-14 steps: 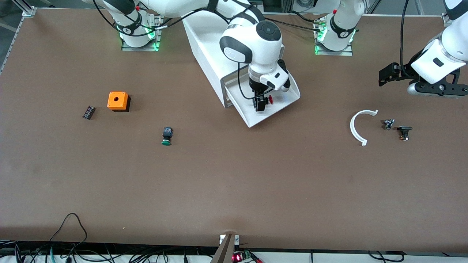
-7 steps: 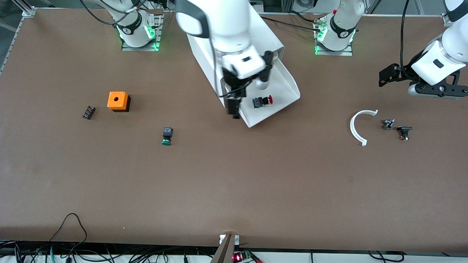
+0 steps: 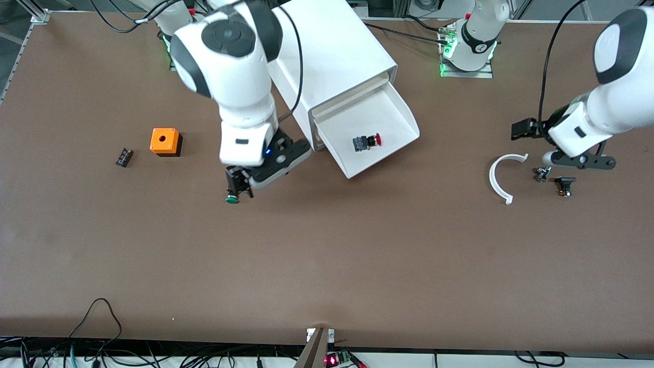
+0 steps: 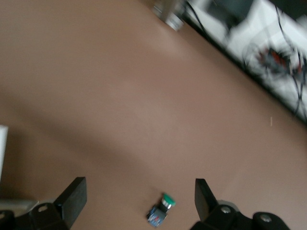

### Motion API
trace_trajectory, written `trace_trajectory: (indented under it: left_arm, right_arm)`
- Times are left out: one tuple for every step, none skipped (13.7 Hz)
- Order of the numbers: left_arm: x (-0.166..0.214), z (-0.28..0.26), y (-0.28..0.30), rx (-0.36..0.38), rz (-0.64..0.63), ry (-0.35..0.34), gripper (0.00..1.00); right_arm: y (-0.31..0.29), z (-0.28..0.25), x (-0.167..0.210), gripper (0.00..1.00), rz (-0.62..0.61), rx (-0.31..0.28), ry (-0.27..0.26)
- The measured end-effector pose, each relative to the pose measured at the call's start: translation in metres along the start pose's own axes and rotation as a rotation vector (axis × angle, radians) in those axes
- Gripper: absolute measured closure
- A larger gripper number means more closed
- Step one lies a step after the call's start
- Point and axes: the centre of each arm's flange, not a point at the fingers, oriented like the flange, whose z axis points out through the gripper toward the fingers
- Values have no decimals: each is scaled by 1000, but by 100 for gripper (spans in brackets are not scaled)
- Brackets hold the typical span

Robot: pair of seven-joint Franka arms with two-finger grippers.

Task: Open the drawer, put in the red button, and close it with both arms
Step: 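Raise the right gripper out of the drawer and move it away, then push the drawer shut with the left gripper while the right gripper returns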

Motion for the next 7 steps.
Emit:
trace_trajectory:
  left_arm:
    - [11,14,3,-19,-7,20,0]
    - [20,31,11,-27,-30,42,0]
    - [26,51,25,-29,-66,56,0]
    - [29,71,43,-29,-106,65,0]
    - [29,89,64,-30,-149,76,0]
    - [27,105,88,-35,-194,90,0]
    - [24,120,108,-41,-235,105,0]
  right_arm:
    - [14,21,-6,0,141,-19,-46]
    - [27,39,-14,0,259,-42,-101]
    - [39,54,-22,0,342,-67,-155]
    - [51,65,-31,0,403,-94,-210]
    - [65,71,-38,0,451,-116,-252]
    - [84,75,-44,0,492,-132,-277]
    - [109,75,-49,0,533,-140,-287]
